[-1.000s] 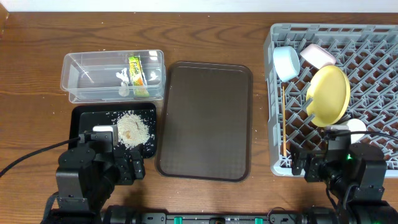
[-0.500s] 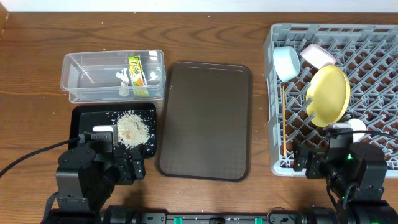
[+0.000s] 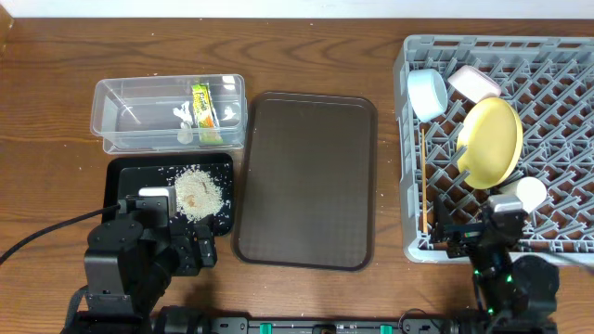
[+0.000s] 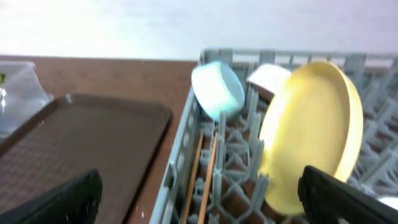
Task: Sort waste into correct bins and load items into the dishwasher rack
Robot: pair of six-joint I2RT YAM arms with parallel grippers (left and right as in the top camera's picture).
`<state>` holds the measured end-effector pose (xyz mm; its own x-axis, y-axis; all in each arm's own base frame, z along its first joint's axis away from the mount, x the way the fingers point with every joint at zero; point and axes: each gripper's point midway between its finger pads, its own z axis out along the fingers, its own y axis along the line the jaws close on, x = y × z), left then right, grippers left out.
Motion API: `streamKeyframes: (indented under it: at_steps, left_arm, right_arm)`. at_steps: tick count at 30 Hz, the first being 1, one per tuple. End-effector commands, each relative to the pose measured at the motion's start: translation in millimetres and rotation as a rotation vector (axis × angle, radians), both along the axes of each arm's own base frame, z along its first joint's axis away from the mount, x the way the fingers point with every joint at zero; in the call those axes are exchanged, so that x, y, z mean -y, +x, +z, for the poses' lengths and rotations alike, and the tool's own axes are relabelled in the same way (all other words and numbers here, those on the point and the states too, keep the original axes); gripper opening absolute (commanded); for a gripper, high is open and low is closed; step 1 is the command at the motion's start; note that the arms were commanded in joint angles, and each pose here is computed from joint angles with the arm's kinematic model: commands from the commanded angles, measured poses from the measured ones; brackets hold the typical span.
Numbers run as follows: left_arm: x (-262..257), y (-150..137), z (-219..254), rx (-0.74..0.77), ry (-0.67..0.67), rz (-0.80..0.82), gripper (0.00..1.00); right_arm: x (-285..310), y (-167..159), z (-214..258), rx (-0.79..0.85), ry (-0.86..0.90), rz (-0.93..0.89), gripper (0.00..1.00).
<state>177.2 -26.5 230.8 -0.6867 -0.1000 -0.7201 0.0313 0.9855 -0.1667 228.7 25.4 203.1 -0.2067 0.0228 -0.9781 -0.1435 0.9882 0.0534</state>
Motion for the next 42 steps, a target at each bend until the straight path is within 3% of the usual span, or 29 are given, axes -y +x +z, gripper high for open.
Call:
streamKeyframes:
  at_steps: [1, 7, 15, 20, 25, 42]
  left_arm:
    - [-0.6, -0.6, -0.5, 0.004, 0.013, -0.007, 0.94]
    - [-0.6, -0.6, -0.5, 0.004, 0.013, -0.007, 0.94]
    - [-0.6, -0.5, -0.4, 0.004, 0.013, -0.007, 0.94]
    - [-0.6, -0.6, -0.5, 0.004, 0.013, -0.007, 0.94]
    - [-0.6, -0.6, -0.5, 0.004, 0.013, -0.007, 0.94]
    - [-0.6, -0.5, -0.4, 0.004, 0.013, -0.007, 0.94]
  right_arm:
    - [-5.2, 1.8, -5.3, 0.064, -0.008, 0.029, 0.99]
    - [-4.3, 9.4, 3.6, 0.242, -0.019, 0.023, 0.99]
    - [2.7, 14.3, 5.6, 0.348, -0.034, -0.019, 0.99]
    - [12.2, 16.4, -3.6, 0.31, -0.043, -0.074, 0.99]
    - [12.3, 17.0, -46.1, 0.136, -0.049, -0.07, 0.99]
    - [14.8, 17.2, -45.5, 0.138, -0.052, -0.086, 0.99]
